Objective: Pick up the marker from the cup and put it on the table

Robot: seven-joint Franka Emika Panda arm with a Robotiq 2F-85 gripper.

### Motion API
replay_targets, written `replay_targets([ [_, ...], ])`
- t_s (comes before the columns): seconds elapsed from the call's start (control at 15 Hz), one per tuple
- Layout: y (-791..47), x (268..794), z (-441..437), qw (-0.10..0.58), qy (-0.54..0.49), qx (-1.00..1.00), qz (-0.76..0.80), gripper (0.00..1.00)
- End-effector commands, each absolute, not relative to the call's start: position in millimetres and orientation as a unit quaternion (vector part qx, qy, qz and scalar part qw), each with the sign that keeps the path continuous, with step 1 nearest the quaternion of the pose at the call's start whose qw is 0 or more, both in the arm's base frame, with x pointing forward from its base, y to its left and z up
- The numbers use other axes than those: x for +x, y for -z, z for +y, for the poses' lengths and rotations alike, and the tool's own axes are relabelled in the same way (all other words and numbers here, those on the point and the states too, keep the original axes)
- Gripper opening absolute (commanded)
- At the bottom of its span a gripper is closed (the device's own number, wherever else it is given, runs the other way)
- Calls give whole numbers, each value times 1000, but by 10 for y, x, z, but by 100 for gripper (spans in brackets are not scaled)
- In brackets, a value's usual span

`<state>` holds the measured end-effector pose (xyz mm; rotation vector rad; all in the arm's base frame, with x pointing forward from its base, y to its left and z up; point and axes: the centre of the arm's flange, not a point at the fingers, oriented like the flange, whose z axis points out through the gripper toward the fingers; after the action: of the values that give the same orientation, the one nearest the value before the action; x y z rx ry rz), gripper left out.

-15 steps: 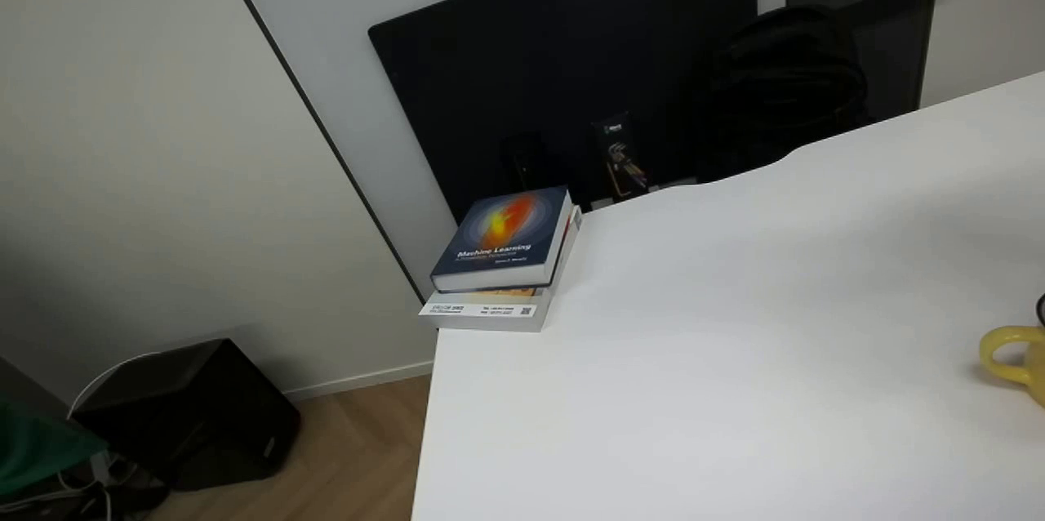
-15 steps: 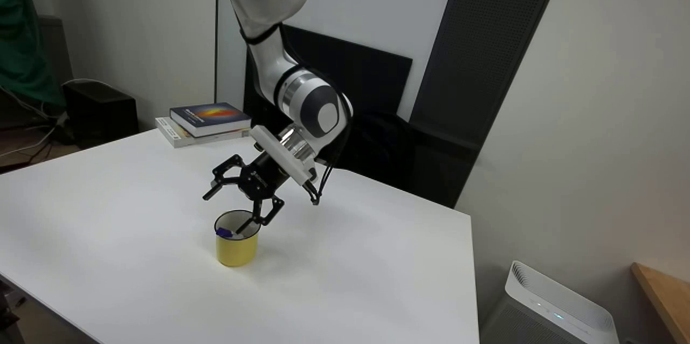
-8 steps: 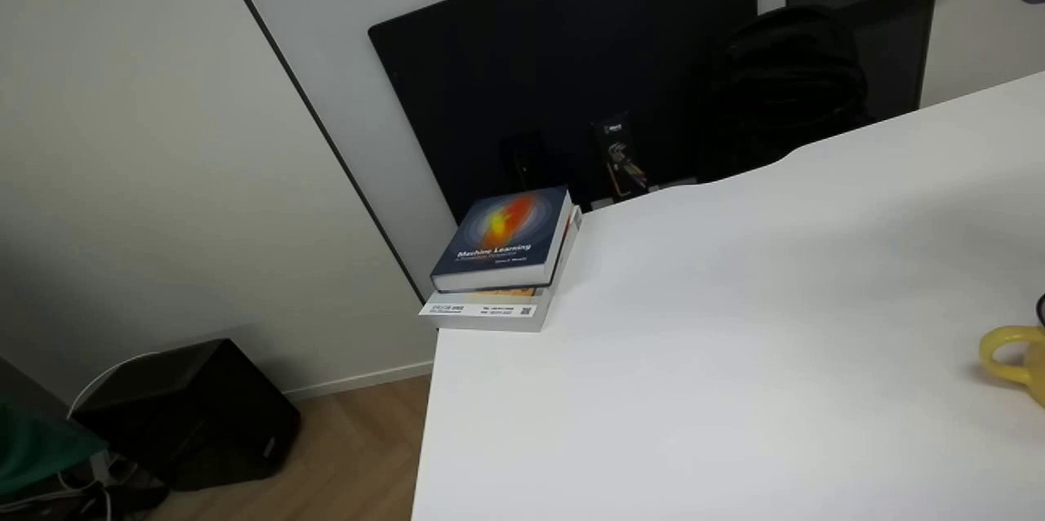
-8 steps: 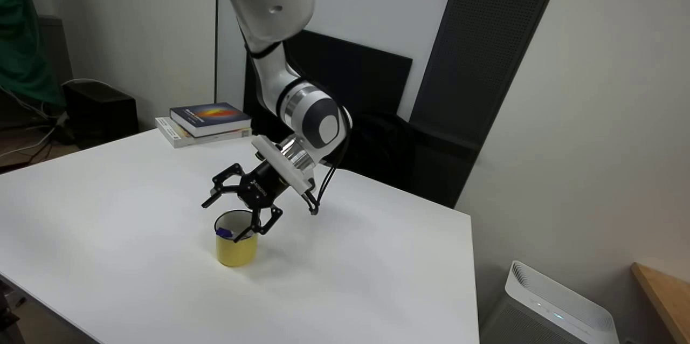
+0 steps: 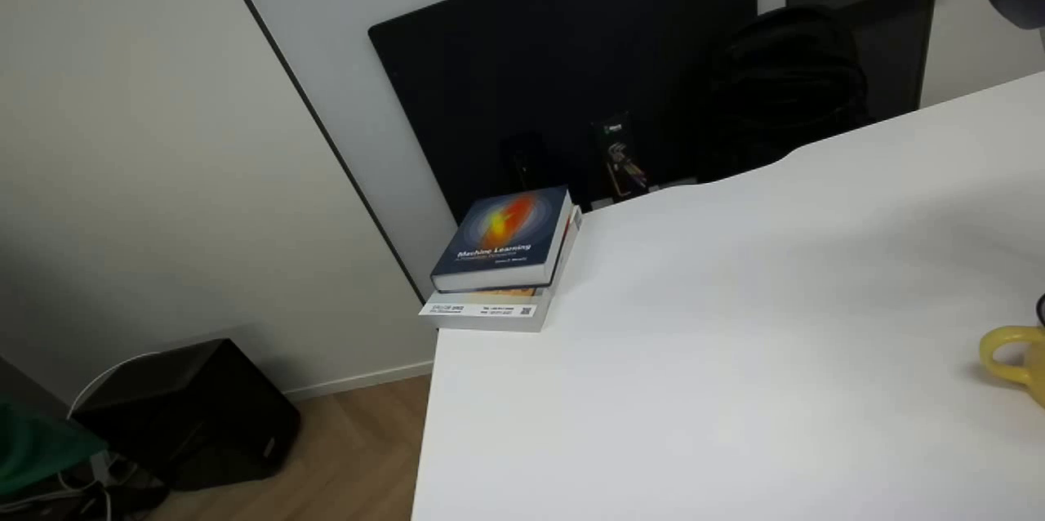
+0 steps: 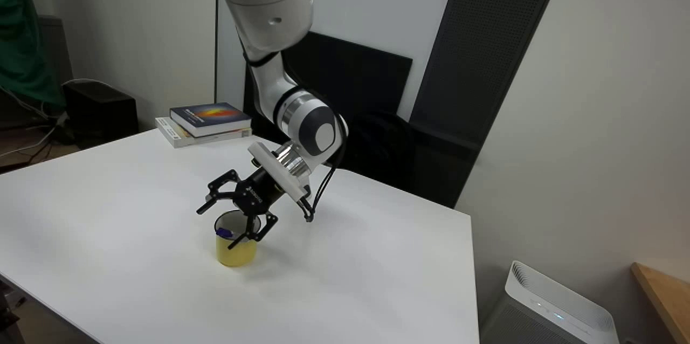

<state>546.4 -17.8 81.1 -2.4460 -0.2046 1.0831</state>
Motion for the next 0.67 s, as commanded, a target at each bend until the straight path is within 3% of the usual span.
replay_targets([
  [0.0, -734, 5573, -202, 188, -403, -895, -27, 100],
  [0.53, -693, 5634, -193, 135, -400, -906, 35, 100],
  [0.6, -691, 5633, -190, 132, -401, -906, 38, 75],
])
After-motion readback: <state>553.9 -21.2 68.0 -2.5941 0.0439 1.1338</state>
